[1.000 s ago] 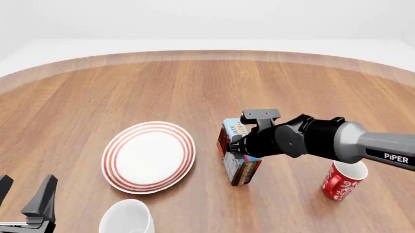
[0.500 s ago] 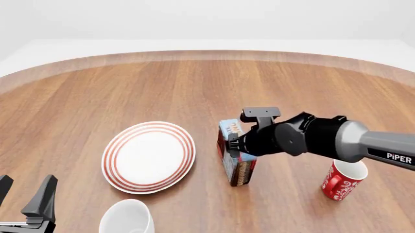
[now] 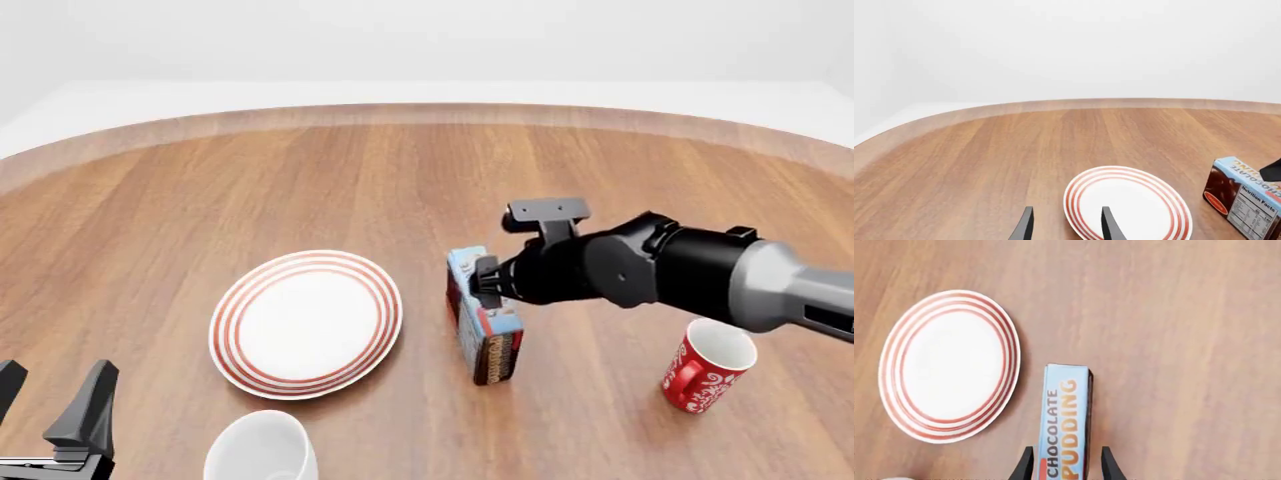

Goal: Pick up the white mug and put it on the plate, and put the chocolate pudding to the right of the plate.

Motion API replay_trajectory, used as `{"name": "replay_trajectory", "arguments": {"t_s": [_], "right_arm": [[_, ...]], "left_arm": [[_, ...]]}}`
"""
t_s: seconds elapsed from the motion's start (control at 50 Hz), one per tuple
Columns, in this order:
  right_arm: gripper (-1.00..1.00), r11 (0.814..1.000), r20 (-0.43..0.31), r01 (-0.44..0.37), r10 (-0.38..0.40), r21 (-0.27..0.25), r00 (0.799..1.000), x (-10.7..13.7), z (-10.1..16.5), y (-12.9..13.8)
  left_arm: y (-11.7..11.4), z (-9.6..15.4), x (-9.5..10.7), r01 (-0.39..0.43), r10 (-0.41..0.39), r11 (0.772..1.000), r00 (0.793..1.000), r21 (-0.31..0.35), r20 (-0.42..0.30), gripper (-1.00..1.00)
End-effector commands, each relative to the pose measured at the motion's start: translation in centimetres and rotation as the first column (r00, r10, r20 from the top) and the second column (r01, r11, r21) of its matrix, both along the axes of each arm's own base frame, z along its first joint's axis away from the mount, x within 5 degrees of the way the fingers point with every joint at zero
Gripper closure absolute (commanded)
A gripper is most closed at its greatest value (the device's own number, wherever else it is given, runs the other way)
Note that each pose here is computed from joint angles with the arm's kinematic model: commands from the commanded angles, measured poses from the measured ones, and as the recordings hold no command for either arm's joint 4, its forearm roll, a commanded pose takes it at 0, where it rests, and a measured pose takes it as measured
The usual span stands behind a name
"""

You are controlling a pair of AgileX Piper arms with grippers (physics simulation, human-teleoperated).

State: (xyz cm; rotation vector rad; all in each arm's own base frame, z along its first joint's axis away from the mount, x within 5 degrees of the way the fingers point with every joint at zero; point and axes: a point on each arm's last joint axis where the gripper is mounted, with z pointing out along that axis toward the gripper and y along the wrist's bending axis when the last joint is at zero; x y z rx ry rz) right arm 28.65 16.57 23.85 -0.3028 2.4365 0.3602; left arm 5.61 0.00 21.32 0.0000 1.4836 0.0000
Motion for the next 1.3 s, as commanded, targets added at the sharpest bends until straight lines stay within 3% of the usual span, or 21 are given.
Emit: {"name": "replay_trajectory", "arguments": {"t_s": [0.02,0.6,0.8,1.3], "right_arm": [[-1.0,1.0,0.03,-0.009,0.01,-0.005,1.0,-0.4,1.3,-0.7],[-1.0,0.999,0.09,-0.035,0.034,0.013,0.995,-2.9,3.3,-1.7],[-1.0,0.998,0.129,-0.036,0.03,0.045,0.991,-5.0,3.4,-2.6],[-1.0,0.996,0.223,-0.071,0.059,0.048,0.973,-8.9,3.3,-5.0]], "left_arm": [[0.0,0.0,0.0,0.0,0.0,1.0,1.0,0.0,0.0,-1.0],[0.0,0.0,0.0,0.0,0.0,1.0,1.0,0.0,0.0,-1.0],[0.0,0.0,0.0,0.0,0.0,1.0,1.0,0.0,0.0,-1.0],[0.0,0.0,0.0,0.0,0.0,1.0,1.0,0.0,0.0,-1.0]]}}
